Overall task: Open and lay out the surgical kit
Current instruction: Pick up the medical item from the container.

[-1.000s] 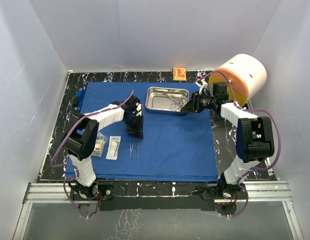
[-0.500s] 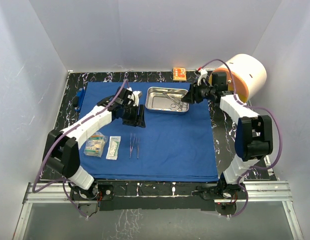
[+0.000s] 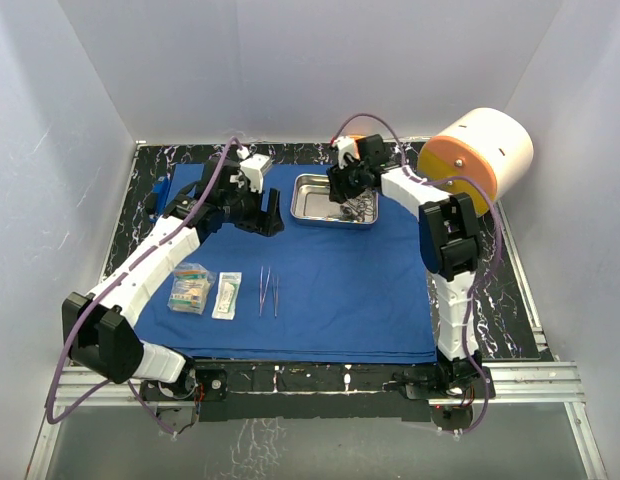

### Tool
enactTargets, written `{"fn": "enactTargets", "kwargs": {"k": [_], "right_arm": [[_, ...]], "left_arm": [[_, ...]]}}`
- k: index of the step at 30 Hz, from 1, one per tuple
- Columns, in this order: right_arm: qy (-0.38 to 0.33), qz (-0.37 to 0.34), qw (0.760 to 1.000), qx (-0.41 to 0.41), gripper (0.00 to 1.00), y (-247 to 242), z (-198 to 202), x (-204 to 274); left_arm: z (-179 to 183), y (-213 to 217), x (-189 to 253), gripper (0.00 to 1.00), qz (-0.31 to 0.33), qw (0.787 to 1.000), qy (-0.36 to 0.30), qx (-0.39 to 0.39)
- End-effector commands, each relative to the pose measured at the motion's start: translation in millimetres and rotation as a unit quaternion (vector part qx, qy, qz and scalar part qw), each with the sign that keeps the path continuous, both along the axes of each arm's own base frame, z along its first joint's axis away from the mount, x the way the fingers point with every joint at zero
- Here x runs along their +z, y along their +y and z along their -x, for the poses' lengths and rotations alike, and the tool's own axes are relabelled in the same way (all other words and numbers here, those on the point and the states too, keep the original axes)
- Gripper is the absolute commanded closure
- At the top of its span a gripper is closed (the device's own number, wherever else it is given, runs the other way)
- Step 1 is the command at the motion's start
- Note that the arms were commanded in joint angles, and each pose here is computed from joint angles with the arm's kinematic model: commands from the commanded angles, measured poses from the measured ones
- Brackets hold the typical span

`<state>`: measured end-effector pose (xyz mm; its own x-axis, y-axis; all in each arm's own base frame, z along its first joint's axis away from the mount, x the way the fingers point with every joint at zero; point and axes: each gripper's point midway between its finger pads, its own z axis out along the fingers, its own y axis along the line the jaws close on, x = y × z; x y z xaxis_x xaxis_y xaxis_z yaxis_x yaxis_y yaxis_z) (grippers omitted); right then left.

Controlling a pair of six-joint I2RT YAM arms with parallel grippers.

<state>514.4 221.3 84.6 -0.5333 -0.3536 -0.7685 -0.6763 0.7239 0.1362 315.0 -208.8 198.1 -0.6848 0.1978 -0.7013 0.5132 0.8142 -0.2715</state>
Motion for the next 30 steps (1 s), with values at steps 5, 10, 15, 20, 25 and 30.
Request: {"fn": "enactTargets", "kwargs": {"k": [5, 10, 15, 20, 25, 30], "right_arm": [[-0.051, 0.068, 0.996, -0.026, 0.51, 12.7, -34.1, -2.5], [-0.060, 0.069, 0.995, -0.024, 0.51, 14.5, -39.3, -3.5], [-0.079, 0.068, 0.994, -0.019, 0.51, 15.7, -39.9, 1.1], [-0.101, 0.055, 0.993, -0.009, 0.52, 18.8, -38.5, 17.6], [-0.119, 0.062, 0.991, -0.025, 0.53, 14.4, -45.2, 28.1], [-0.112, 0.073, 0.991, -0.029, 0.56, 11.7, -50.1, 20.6]], "left_arm": [[-3.0, -0.9, 23.8, 0.29, 0.025, 0.999, -0.030, -0.022], [-2.7, -0.2, 22.2, 0.29, 0.028, 0.999, -0.026, -0.023], [-3.4, -1.1, 24.3, 0.29, 0.035, 0.999, -0.027, -0.024], [-3.5, -0.7, 23.2, 0.29, 0.039, 0.999, -0.024, -0.024], [-3.7, 0.0, 22.0, 0.28, 0.042, 0.999, -0.022, -0.023], [-3.3, -0.7, 22.7, 0.28, 0.045, 0.998, -0.021, -0.024]]}}
